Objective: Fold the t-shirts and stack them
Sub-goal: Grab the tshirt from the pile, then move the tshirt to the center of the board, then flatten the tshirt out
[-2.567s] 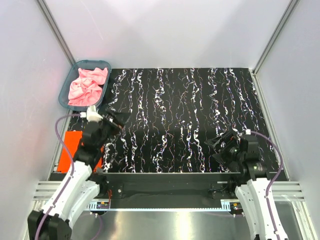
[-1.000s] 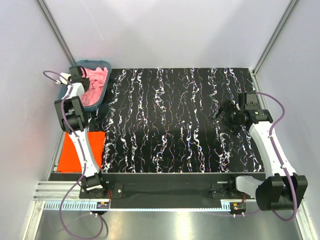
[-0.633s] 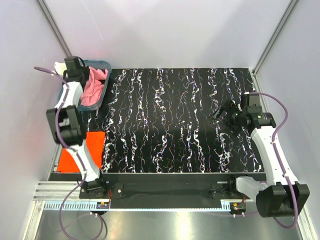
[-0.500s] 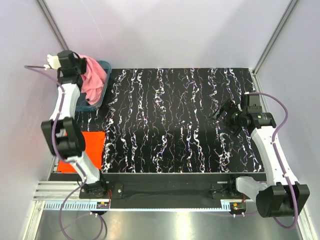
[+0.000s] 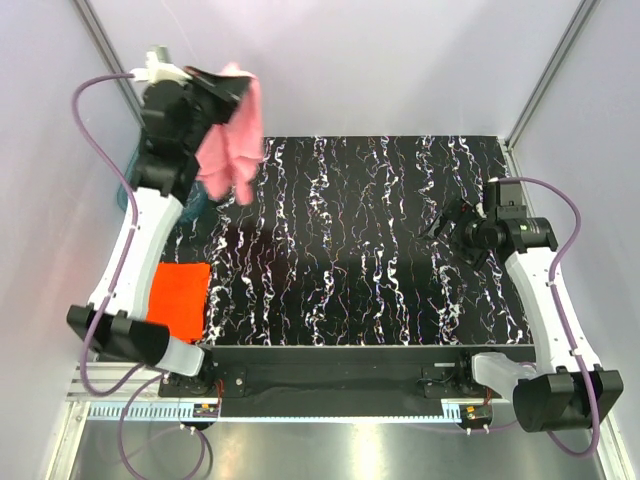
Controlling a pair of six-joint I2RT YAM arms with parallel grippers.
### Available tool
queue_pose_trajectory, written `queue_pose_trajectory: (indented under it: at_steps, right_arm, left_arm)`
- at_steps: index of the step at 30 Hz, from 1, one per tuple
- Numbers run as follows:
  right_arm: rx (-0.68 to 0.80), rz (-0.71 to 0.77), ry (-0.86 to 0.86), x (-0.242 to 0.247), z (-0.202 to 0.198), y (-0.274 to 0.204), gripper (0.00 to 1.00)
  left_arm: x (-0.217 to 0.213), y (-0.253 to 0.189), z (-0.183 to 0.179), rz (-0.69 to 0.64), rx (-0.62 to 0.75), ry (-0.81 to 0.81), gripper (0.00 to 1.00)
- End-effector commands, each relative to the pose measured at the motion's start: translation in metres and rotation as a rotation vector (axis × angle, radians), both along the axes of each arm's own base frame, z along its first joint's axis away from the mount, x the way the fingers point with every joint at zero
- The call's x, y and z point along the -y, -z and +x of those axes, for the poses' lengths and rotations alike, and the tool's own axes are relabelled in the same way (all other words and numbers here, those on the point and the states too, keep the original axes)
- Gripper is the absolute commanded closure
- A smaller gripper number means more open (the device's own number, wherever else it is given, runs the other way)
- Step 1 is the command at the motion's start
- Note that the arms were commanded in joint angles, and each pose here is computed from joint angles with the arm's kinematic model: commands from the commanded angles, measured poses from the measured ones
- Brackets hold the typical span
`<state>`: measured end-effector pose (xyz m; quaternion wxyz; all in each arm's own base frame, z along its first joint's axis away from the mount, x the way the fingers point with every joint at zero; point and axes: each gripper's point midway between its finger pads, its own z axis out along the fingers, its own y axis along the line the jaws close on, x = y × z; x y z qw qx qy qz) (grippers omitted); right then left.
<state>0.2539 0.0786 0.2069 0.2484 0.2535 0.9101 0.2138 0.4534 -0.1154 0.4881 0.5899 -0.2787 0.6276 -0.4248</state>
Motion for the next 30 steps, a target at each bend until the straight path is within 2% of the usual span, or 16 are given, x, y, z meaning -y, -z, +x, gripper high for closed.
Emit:
queue_pose_trajectory:
  at_steps: [1,3,4,5,6,7,8,10,12,15,17,18,19,21,25,30]
  right_arm:
    - [-0.007,-0.059,-0.058,0.0,-0.001,-0.004,0.0]
    - [-0.027,-0.08,-0.1,-0.002,-0.006,-0.001,0.0]
    - [-0.029,-0.083,-0.107,-0.003,-0.007,-0.001,0.0]
    - [-0.032,-0.091,-0.127,-0.004,-0.009,0.0,0.0]
    - [-0.026,-0.088,-0.148,-0.008,-0.01,-0.001,0.0]
    - [-0.022,-0.082,-0.172,-0.012,-0.011,-0.002,0.0]
    - [-0.016,-0.083,-0.199,-0.015,-0.013,-0.003,0.0]
    - [-0.017,-0.063,-0.266,-0.029,-0.017,-0.001,0.0]
    - [-0.038,-0.057,-0.341,-0.044,-0.025,0.008,0.0]
    - [-0.076,-0.024,-0.402,-0.062,-0.027,0.026,0.0]
    - [-0.067,0.001,-0.432,-0.074,-0.02,0.032,0.0]
    - [-0.089,-0.001,-0.438,-0.076,-0.015,0.041,0.04]
    - [-0.063,-0.004,-0.439,-0.08,-0.003,0.043,0.05]
    - [-0.062,-0.027,-0.445,-0.083,0.018,0.055,0.11]
    - [-0.016,-0.052,-0.413,-0.092,0.072,0.069,0.14]
    - [0.01,-0.151,-0.346,-0.087,0.133,0.091,0.2]
  left_arm:
    - [0.061,-0.017,-0.061,0.116,0.092,0.203,1.0]
    - [0.088,0.003,-0.087,0.142,0.071,0.292,1.0]
    - [0.099,0.043,-0.092,0.17,0.0,0.352,0.99]
    - [0.1,0.051,-0.106,0.178,-0.005,0.38,0.93]
    - [0.103,0.069,-0.114,0.19,-0.037,0.403,0.67]
    - [0.103,0.116,-0.117,0.227,-0.122,0.416,0.62]
    - [0.097,0.122,-0.13,0.245,-0.118,0.418,0.61]
    - [0.083,0.178,-0.145,0.353,-0.235,0.412,0.48]
    - [0.067,0.207,-0.168,0.454,-0.308,0.423,0.33]
    - [0.057,0.258,-0.2,0.522,-0.445,0.49,0.31]
    - [0.066,0.296,-0.225,0.463,-0.557,0.591,0.32]
    - [0.074,0.303,-0.227,0.416,-0.565,0.625,0.33]
    - [0.083,0.328,-0.244,0.317,-0.659,0.681,0.35]
    - [0.096,0.34,-0.244,0.231,-0.672,0.695,0.36]
    - [0.093,0.37,-0.242,0.231,-0.733,0.631,0.33]
    - [0.076,0.385,-0.207,0.381,-0.69,0.5,0.36]
